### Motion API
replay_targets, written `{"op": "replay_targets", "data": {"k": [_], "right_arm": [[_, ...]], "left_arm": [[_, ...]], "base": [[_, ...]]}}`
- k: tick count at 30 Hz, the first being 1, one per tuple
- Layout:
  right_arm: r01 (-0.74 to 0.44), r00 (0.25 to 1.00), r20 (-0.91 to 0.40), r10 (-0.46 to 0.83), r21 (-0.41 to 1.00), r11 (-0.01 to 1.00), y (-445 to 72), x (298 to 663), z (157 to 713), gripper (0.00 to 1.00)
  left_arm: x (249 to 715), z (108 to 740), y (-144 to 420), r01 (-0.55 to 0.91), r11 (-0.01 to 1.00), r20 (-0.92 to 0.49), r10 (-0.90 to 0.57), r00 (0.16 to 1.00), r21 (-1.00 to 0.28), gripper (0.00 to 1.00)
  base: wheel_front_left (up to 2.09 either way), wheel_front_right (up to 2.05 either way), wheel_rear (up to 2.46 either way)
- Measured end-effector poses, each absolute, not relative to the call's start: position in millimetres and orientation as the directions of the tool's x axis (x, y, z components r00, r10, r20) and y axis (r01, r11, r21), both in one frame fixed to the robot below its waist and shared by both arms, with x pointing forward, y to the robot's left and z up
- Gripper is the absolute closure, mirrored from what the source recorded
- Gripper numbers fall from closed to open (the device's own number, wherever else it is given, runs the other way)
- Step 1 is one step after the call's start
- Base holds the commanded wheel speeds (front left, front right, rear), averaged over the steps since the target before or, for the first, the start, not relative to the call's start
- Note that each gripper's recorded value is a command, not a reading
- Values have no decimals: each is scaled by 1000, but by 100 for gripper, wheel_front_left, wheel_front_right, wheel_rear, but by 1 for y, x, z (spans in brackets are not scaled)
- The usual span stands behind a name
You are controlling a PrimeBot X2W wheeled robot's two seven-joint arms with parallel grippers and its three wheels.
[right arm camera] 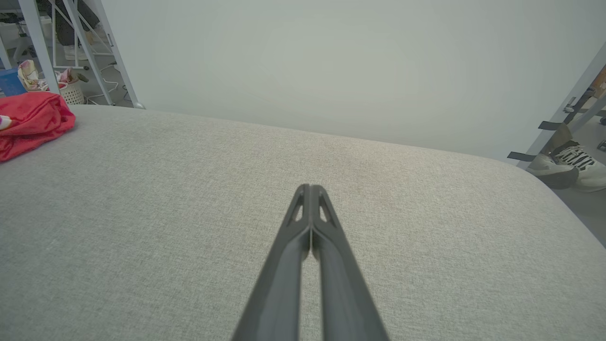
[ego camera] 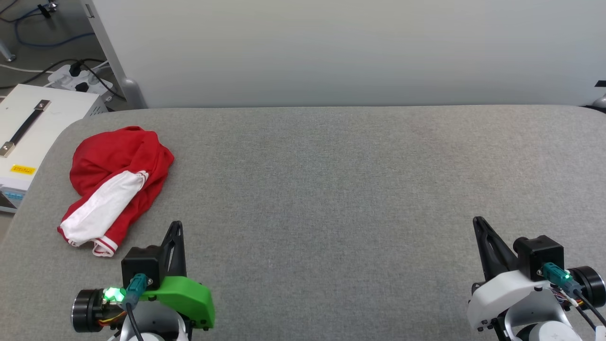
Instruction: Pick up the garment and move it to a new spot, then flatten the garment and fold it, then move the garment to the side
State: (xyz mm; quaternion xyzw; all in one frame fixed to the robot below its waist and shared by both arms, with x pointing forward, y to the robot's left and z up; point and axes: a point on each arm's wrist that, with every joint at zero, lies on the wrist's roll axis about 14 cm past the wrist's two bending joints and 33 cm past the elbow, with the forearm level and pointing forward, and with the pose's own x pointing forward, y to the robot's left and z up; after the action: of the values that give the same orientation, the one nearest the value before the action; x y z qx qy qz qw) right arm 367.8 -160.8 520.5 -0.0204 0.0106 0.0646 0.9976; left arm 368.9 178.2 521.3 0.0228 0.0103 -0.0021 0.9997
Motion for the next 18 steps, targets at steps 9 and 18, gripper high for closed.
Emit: {"op": "replay_targets", "data": {"k": [9,18], "right_arm": [[-129,991,-24,129,-39,991,-161,368,521,100],[-129,991,-24,128,-39,991,-161,368,521,100]], "left_arm": [[369,521,178,5,999,-21,-4,1000,46,100],[369,521,178,5,999,-21,-4,1000,46,100]], "base": [[0,0,0],[0,0,0]]}}
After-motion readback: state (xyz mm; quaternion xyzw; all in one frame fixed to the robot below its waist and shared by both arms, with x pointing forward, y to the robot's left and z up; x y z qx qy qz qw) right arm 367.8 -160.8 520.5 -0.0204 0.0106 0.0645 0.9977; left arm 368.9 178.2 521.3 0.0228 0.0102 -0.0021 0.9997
